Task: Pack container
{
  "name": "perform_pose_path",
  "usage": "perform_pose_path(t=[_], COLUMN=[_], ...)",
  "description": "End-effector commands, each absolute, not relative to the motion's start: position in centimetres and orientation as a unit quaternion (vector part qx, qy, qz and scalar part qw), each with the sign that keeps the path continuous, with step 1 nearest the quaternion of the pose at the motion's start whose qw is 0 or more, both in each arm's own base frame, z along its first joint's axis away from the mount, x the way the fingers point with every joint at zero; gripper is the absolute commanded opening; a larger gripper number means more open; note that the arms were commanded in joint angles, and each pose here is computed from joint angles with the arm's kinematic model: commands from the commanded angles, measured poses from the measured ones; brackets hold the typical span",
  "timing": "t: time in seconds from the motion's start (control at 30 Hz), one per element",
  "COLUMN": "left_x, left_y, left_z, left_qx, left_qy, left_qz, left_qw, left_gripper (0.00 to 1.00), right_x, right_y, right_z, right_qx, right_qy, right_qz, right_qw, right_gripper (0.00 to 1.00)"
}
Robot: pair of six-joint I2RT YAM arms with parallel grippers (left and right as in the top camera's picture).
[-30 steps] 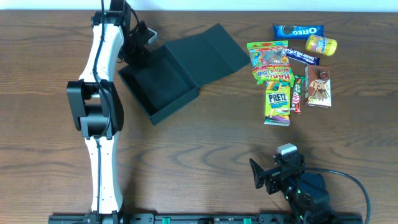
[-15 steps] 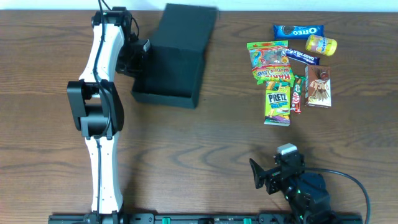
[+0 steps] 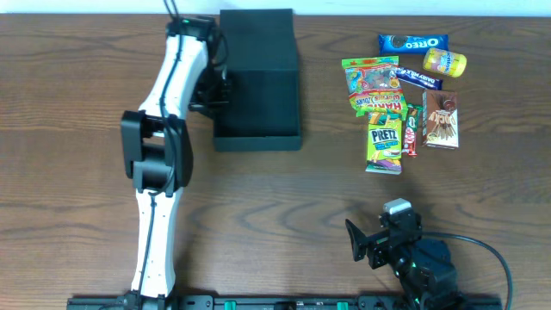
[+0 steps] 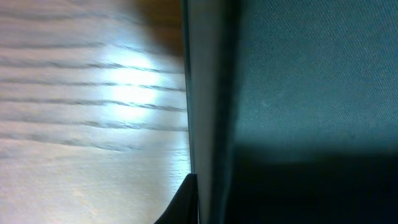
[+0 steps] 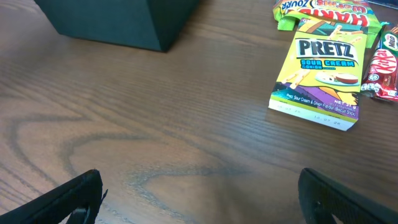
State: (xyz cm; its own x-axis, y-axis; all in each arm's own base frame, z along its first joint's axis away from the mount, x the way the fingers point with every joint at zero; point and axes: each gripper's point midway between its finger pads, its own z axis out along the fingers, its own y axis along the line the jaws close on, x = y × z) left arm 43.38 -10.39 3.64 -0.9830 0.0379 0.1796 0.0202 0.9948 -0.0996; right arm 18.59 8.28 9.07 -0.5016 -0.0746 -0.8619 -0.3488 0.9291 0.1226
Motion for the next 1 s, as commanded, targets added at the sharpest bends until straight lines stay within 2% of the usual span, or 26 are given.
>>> perform_pose_path(t=[0.0,0.37,0.4,0.43,0.47,0.5,0.6,0.7,0.97], left_x=[42.2,41.5,41.3,41.2,41.3,41.4,42.1,43.0,44.0], left_y=[-11.4,-13.1,-13.2,-13.6,-13.9,-14.3,-14.5,-14.7,-14.6], left_z=[3.0,3.1,3.2,3.4,3.6,4.2,6.1,8.7,15.4], left_qx=[-0.015,-0.003,-0.007,-0.017,-0.024,-0.031,-0.037,-0.043,-0.075], left_qy=[-0.994,-0.993,-0.993,-0.992,-0.991,-0.991,-0.994,-0.995,-0.992], left_qz=[0.023,0.018,0.022,0.034,0.045,0.057,0.064,0.074,0.082], left_qw=[0.110,0.117,0.120,0.122,0.121,0.113,0.084,0.045,-0.055], left_gripper=[0.06,0.06,0.11,0.22,0.39,0.48,0.60,0.64,0.64], right_x=[18.6,18.6,18.6,18.6,18.6,18.6,18.6,18.6,18.6], right_y=[8.2,8.2,8.2,8.2,8.2,8.2,8.2,8.2,8.2], right_z=[9.0,9.0,9.0,9.0,9.0,9.0,9.0,9.0,9.0], right_qx=[-0.119,-0.119,-0.119,-0.119,-0.119,-0.119,-0.119,-0.119,-0.119], right_qy=[0.855,0.855,0.855,0.855,0.855,0.855,0.855,0.855,0.855], right_qz=[0.141,0.141,0.141,0.141,0.141,0.141,0.141,0.141,0.141], right_qw=[0.484,0.484,0.484,0.484,0.484,0.484,0.484,0.484,0.484], right_gripper=[0.99,0.99,0.99,0.99,0.99,0.99,0.99,0.99,0.99])
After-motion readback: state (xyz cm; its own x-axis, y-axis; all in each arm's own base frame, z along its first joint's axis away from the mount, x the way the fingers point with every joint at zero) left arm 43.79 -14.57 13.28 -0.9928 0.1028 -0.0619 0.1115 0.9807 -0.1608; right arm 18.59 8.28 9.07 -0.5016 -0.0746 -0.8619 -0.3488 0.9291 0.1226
